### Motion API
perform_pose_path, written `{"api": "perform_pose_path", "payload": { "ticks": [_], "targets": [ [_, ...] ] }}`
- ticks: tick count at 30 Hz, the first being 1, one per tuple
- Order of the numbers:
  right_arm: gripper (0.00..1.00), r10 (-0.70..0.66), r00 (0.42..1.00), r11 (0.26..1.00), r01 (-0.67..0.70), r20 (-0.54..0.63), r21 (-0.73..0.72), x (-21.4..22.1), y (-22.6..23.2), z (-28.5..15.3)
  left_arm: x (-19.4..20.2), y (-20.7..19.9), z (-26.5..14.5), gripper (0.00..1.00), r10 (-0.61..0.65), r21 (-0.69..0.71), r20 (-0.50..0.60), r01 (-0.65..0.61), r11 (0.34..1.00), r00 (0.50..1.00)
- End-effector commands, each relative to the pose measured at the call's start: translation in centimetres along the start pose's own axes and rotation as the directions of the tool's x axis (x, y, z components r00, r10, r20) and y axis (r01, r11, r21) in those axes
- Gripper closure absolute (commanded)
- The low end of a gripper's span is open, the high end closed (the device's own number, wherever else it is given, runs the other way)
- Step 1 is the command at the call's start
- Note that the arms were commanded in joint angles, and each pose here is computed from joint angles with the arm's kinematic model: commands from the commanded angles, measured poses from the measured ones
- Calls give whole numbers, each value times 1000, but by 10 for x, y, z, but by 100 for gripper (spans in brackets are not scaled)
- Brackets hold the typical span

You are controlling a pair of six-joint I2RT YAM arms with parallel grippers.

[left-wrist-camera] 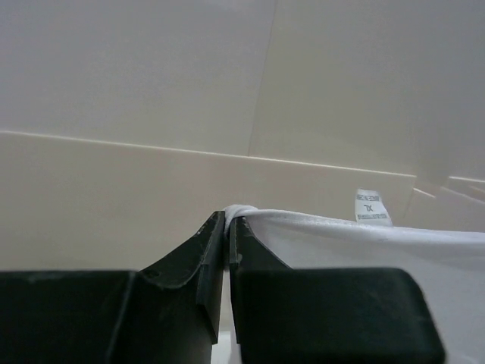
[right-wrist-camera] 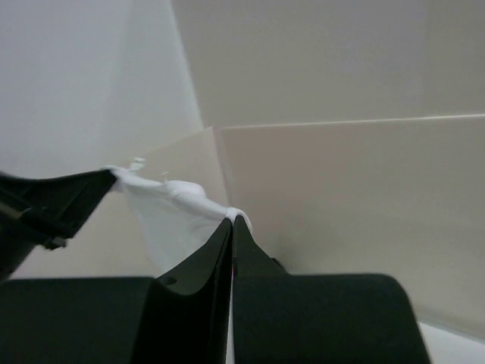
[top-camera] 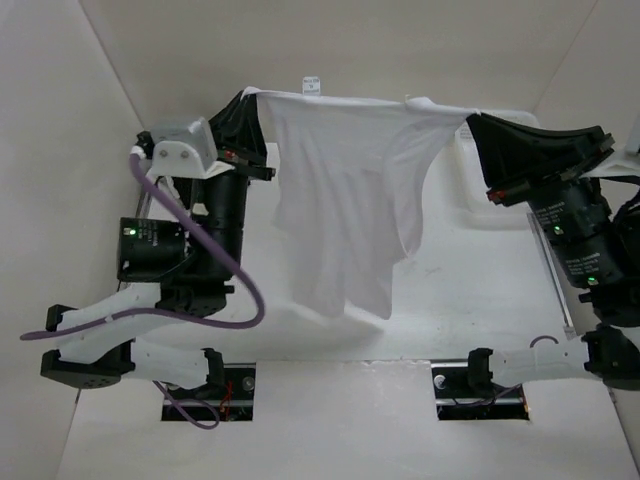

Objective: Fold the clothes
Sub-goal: Flatten the tank top out

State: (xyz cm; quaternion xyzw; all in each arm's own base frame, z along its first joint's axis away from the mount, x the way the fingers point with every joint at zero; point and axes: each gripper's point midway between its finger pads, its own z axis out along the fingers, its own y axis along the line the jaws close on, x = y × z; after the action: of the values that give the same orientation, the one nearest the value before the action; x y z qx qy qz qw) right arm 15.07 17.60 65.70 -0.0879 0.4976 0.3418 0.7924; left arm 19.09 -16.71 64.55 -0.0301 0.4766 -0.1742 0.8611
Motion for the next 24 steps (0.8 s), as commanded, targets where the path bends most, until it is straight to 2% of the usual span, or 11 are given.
{"api": "perform_pose_path", "payload": {
  "ticks": [1,2,3,6,9,12,15,17,19,21,24],
  "targets": [
    [99,-97,995,978,94,7,185,40,-45,30,47,34,20,96,157,-199,-19,-158,967,987],
    [100,-93,995,977,96,-24,189,62,-55,42,84,42,30,95,204,-229,-65,-214,950,977],
    [100,-82,996,978,90,-46,186,77,-62,50,93,43,32,95,210,-231,-77,-222,947,975],
    [100,19,982,979,20,-187,203,165,-122,96,205,74,56,94,240,-247,-246,-301,921,939],
    [99,112,940,955,-13,-322,296,262,-207,131,329,124,85,94,172,-237,-469,-311,920,866],
    [99,179,897,938,-31,-404,345,329,-255,158,406,159,121,94,180,-236,-568,-368,899,803],
    [97,231,876,906,-36,-424,421,359,-304,180,444,170,154,93,213,-209,-612,-415,885,762],
    [89,260,878,882,-46,-401,470,364,-330,190,450,172,169,87,211,-209,-607,-410,888,766],
    [73,281,891,856,-64,-357,514,357,-344,192,446,180,184,71,193,-229,-589,-391,891,785],
    [63,290,893,845,-70,-344,531,351,-343,187,442,181,179,60,174,-241,-586,-375,895,791],
    [61,304,877,836,-58,-373,545,359,-331,154,453,174,129,59,110,-246,-642,-339,908,759]
  ]
}}
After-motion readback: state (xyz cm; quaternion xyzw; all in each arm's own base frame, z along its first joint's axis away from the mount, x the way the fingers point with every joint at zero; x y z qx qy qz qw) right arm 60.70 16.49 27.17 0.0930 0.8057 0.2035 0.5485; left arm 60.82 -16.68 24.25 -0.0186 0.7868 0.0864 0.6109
